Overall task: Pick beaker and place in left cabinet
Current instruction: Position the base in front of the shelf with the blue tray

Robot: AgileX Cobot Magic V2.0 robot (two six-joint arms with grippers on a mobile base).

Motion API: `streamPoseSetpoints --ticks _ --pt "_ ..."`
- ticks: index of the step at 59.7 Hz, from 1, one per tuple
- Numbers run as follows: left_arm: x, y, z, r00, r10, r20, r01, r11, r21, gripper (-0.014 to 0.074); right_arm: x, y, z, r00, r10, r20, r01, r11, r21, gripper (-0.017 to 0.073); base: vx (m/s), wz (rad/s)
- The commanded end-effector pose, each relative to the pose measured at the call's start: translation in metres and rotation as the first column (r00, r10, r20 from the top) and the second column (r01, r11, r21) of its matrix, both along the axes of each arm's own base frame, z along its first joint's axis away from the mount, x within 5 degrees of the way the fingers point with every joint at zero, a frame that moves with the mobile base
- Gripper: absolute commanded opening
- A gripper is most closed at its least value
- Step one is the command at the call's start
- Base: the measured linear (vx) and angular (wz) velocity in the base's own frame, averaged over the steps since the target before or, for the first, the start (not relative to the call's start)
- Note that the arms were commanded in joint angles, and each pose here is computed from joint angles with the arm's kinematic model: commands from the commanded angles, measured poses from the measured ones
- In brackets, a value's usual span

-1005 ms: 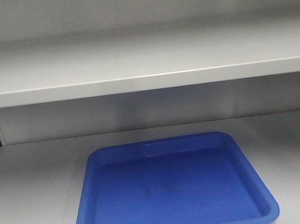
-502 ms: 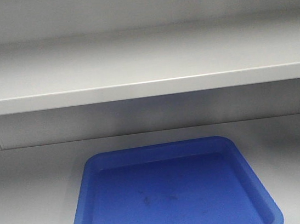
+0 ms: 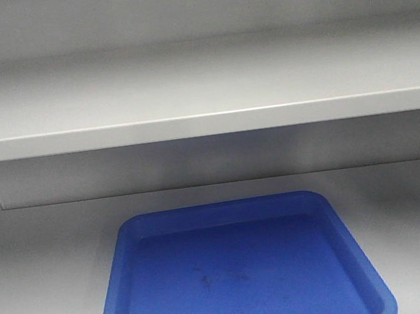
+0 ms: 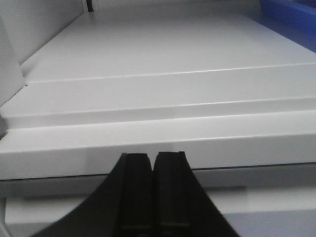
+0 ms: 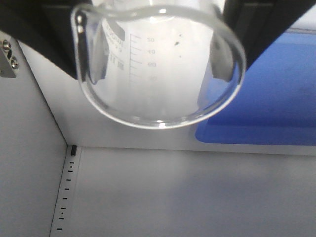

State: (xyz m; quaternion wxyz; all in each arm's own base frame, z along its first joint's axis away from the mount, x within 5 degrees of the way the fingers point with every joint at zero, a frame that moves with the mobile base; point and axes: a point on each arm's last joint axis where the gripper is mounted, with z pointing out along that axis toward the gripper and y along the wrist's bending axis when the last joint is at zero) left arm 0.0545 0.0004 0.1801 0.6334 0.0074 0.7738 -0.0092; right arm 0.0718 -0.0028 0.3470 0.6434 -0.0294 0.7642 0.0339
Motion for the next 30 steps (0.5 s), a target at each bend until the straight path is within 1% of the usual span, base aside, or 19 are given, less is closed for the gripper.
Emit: streamPoseSetpoints --ticks 1,3,7,9,14,18,21,26,30 --pt "0.0 -0.001 0.012 0.995 -0.013 0.103 0.014 1.0 -0.011 0.0004 0.001 0.003 0.014 0.996 0.039 0.078 -0.038 0.999 -0.008 -0.0001 0.0 0.0" --pt "0.0 -0.001 0.012 0.995 -0.013 0.103 0.014 1.0 -0.011 0.0004 0.001 0.005 0.015 0.995 0.056 0.088 -0.057 0.998 0.005 -0.0001 0.0 0.0" --pt "0.0 -0.001 0.012 0.995 -0.013 0.103 0.014 1.0 -0.011 0.0004 0.002 0.012 0.019 0.984 0.111 0.136 -0.113 0.993 0.011 -0.0001 0.0 0.0" --pt "0.0 -0.001 0.012 0.995 -0.013 0.103 0.014 1.0 -0.011 0.0004 0.005 0.017 0.022 0.975 0.148 0.165 -0.151 0.989 0.007 -0.0001 0.0 0.0" --pt "0.0 -0.001 0.012 0.995 -0.013 0.103 0.014 1.0 -0.011 0.0004 0.015 0.031 0.025 0.957 0.22 0.188 -0.223 0.975 -0.005 -0.0001 0.0 0.0" --pt "0.0 -0.001 0.012 0.995 -0.013 0.103 0.014 1.0 -0.011 0.0004 0.03 0.045 0.021 0.952 0.264 0.153 -0.266 0.964 -0.005 -0.0001 0.0 0.0" --pt "0.0 -0.001 0.012 0.995 -0.013 0.103 0.014 1.0 -0.011 0.0004 0.041 0.054 0.016 0.953 0.282 0.112 -0.283 0.959 -0.003 -0.0001 0.0 0.0" --pt "0.0 -0.001 0.012 0.995 -0.013 0.103 0.014 1.0 -0.011 0.0004 0.057 0.068 0.009 0.942 0.325 0.077 -0.325 0.946 -0.02 -0.0001 0.0 0.0" --pt "0.0 -0.001 0.012 0.995 -0.013 0.103 0.014 1.0 -0.011 0.0004 0.067 0.081 0.005 0.922 0.379 0.076 -0.379 0.925 -0.023 -0.0001 0.0 0.0"
